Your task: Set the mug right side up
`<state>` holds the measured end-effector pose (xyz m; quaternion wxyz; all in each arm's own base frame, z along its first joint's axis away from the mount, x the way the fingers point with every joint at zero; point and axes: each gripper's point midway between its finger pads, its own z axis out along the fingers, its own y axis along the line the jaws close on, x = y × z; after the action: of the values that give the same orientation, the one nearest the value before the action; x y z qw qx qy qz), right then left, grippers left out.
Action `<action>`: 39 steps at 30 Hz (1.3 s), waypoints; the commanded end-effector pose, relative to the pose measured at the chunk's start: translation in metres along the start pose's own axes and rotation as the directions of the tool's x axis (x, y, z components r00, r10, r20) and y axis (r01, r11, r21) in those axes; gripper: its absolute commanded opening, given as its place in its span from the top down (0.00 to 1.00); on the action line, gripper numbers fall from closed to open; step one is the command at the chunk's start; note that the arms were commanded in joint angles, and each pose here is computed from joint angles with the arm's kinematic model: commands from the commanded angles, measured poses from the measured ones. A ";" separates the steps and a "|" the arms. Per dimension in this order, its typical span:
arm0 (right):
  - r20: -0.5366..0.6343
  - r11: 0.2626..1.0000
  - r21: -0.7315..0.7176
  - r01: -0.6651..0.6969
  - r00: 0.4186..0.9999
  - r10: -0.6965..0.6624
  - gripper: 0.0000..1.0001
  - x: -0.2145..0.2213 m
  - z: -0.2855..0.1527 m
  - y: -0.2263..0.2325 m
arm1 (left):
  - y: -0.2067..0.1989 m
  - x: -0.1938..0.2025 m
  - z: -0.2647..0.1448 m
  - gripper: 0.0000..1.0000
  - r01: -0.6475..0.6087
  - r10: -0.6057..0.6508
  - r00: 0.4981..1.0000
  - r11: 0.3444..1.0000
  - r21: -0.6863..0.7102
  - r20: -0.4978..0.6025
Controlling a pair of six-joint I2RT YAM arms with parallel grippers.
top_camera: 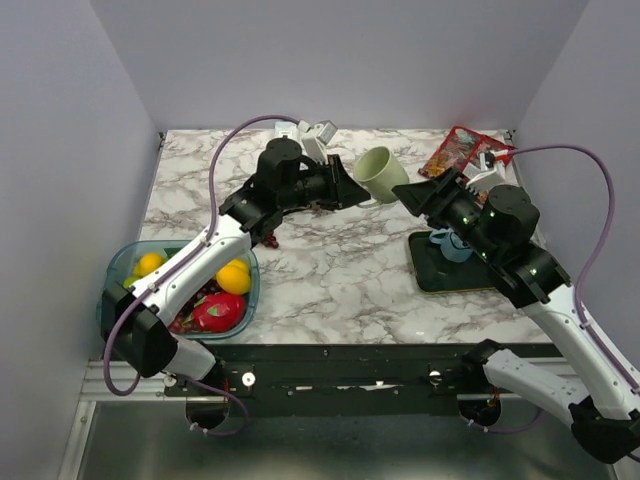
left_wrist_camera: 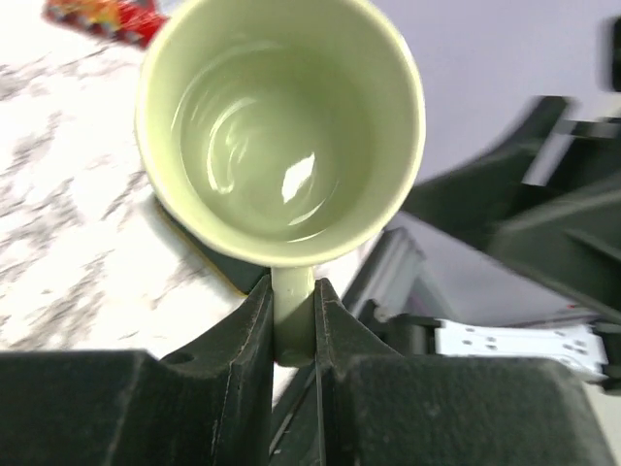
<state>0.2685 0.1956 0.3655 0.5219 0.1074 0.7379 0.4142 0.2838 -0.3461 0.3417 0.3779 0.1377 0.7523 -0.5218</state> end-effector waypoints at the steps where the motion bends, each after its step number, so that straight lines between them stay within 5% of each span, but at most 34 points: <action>1: 0.029 0.986 0.167 0.022 0.999 -0.028 0.29 0.002 -0.017 -0.037 | 0.036 -0.010 0.012 1.00 -0.106 0.109 0.994 0.983 -0.150 0.008; 17: 0.043 0.925 0.379 0.037 0.997 -0.058 0.28 0.009 -0.046 -0.090 | 0.165 -0.013 0.067 1.00 -0.238 0.286 0.958 0.791 -0.564 -0.004; 27: 0.066 0.902 0.430 0.035 0.995 -0.070 0.26 0.008 -0.069 -0.103 | 0.216 -0.009 0.111 1.00 -0.237 0.301 0.954 0.740 -0.629 -0.005; 39: 0.050 0.875 0.485 0.019 0.998 -0.049 0.22 0.017 -0.085 -0.119 | 0.276 0.032 0.118 1.00 -0.267 0.340 0.940 0.692 -0.670 -0.024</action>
<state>0.2266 0.0971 0.2934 0.5175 0.2210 0.7944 0.2285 0.4537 -0.3446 0.0920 0.4587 0.1090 0.8660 -0.1665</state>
